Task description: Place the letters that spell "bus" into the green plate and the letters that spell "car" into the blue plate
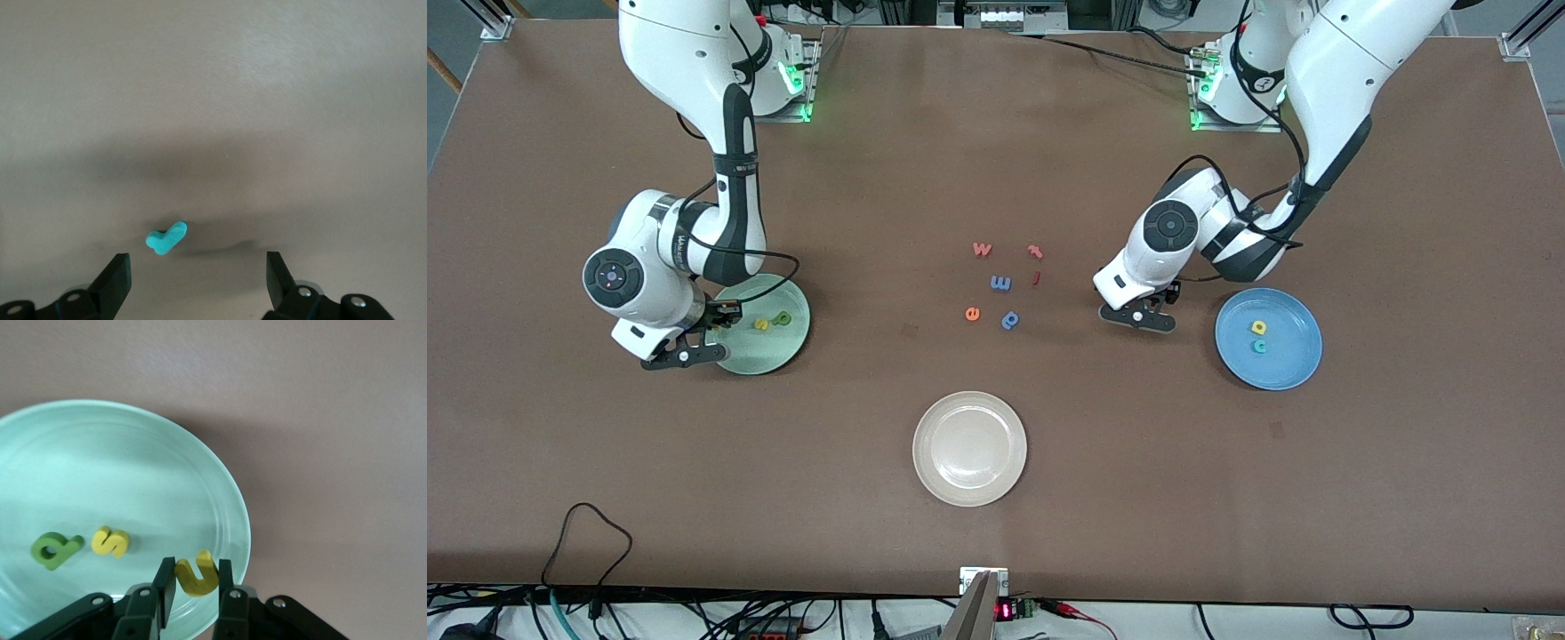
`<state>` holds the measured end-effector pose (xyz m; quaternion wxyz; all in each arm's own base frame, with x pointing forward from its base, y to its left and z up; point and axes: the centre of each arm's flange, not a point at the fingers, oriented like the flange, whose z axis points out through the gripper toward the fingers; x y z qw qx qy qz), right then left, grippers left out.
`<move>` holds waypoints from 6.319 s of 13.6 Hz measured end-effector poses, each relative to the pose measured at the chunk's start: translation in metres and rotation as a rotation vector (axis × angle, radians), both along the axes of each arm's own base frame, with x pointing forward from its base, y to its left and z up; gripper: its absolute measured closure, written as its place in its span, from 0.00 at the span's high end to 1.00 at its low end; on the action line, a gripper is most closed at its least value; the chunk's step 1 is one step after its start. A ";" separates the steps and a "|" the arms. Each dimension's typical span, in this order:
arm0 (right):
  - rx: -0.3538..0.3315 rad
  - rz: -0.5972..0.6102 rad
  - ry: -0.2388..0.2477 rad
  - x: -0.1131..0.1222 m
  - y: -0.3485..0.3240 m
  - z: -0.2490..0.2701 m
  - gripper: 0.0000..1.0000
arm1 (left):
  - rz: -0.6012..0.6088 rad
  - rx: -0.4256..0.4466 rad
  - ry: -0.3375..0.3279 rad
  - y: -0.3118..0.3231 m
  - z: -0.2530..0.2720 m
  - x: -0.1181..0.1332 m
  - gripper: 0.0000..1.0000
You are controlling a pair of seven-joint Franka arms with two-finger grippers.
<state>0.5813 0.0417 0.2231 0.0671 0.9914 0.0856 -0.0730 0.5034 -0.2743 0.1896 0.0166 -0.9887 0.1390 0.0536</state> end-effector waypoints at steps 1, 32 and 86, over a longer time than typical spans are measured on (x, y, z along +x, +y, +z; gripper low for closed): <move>0.012 -0.017 -0.001 -0.002 -0.001 -0.003 0.30 | -0.035 -0.002 0.003 0.001 0.000 0.000 0.90; 0.112 -0.301 -0.109 0.064 0.103 0.281 1.00 | -0.401 0.015 -0.056 0.034 -0.010 0.013 0.18; 0.152 -0.250 -0.149 -0.048 -0.098 0.371 1.00 | 0.236 -0.041 -0.123 0.255 0.409 0.047 1.00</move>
